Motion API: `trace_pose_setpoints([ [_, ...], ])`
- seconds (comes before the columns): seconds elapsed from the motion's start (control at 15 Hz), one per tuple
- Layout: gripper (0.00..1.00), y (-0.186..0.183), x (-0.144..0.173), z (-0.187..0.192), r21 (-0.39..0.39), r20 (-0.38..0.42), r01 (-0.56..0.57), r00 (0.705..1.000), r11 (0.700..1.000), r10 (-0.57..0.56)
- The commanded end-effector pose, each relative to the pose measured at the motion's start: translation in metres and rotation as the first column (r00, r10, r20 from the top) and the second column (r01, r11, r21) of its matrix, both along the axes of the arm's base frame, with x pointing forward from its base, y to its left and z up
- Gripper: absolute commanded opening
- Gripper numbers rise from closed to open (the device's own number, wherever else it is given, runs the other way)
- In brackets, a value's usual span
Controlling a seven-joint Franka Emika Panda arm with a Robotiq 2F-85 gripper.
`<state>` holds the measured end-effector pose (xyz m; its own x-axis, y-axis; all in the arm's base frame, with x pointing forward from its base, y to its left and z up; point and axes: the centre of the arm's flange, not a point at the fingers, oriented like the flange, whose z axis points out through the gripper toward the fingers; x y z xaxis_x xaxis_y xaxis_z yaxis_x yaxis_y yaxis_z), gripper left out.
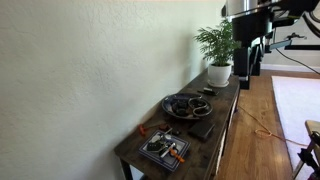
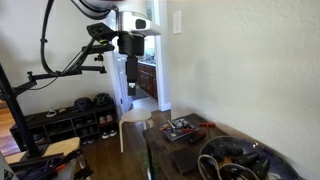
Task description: Pick the black object on the table and place it on the tray
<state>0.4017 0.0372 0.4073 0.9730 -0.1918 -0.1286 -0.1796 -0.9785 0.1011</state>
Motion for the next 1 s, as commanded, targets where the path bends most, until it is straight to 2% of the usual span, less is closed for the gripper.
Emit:
trace_pose_setpoints([
  [0.0,1.00,-0.010,0.031,-0.018,-0.001,0.019,-0.031,0.999,1.000,0.031],
  [0.2,1.00,-0.009,0.043,-0.024,-0.009,0.012,-0.038,0.999,0.999,0.038],
  [0.27,1.00,-0.007,0.029,-0.024,-0.002,0.007,-0.022,1.000,1.000,0.022],
  [0.73,1.00,-0.006,0.039,-0.026,-0.001,0.003,-0.024,1.000,1.000,0.024],
  [0.93,1.00,-0.005,0.056,-0.039,-0.001,0.027,-0.026,0.999,1.000,0.026],
])
